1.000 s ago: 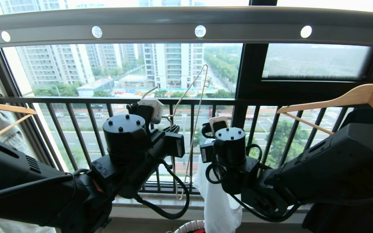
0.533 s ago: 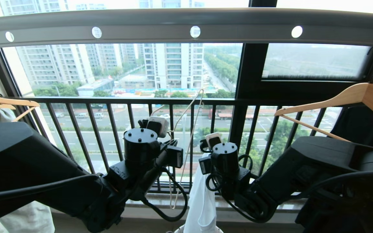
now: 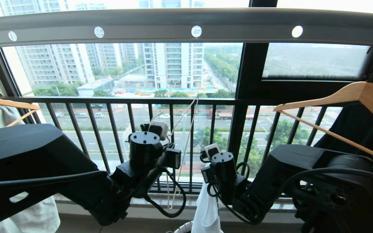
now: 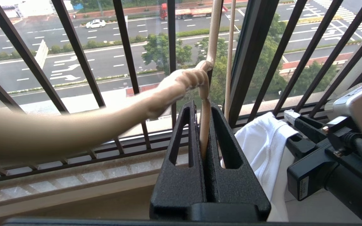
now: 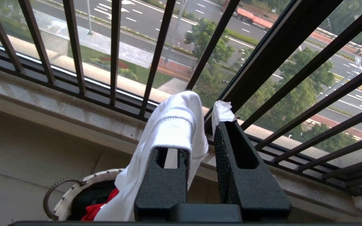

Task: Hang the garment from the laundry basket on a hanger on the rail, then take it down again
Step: Put clothes in the basket

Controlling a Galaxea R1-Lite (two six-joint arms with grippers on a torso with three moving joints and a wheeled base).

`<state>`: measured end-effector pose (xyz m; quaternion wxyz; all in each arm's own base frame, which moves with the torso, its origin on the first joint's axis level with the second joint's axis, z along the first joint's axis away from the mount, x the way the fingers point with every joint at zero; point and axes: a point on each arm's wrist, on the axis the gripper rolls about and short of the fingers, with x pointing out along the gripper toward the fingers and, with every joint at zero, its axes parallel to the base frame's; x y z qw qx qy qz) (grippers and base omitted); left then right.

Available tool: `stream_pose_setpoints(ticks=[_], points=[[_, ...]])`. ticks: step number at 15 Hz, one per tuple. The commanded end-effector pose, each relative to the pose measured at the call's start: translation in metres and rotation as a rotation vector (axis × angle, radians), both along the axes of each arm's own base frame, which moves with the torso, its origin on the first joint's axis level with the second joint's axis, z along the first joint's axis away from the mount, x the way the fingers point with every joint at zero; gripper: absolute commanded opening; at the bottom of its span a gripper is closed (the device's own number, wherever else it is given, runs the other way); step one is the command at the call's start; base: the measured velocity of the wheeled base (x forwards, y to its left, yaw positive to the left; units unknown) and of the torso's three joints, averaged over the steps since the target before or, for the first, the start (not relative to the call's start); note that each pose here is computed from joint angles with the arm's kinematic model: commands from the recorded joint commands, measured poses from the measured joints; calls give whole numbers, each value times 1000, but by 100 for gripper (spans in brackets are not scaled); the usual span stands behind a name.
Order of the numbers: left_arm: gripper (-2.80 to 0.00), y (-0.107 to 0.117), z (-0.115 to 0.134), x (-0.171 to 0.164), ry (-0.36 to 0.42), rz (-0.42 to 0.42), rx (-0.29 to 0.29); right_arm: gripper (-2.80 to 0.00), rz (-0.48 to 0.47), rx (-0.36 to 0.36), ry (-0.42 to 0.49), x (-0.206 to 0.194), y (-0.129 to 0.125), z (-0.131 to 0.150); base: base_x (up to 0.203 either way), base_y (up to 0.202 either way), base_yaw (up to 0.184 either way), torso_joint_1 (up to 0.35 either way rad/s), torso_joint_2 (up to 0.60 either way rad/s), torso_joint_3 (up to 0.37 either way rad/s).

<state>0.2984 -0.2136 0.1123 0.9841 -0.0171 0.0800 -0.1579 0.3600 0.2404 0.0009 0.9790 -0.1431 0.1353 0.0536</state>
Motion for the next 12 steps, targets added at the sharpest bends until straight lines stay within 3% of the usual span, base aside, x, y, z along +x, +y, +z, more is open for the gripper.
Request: stream_pose_setpoints(ticks=[1,5,7,12], points=[[-280,1,7,-1,-19,3,-15,0,-6,-19,23,3,0,-14,0,0,0,0,0,0],[-280,2,11,-2,-27,3,-20,0,-12,-22,64,6,0,-10,0,0,0,0,0,0],[-280,2,12,-2,-29,3,-22,0,-12,-30,131,4,-3,-7,0,0,0,0,0,0],[-280,3,17,-4,-43,3,-31,0,19,105,303,9,-2,17,0,0,0,0,0,0]])
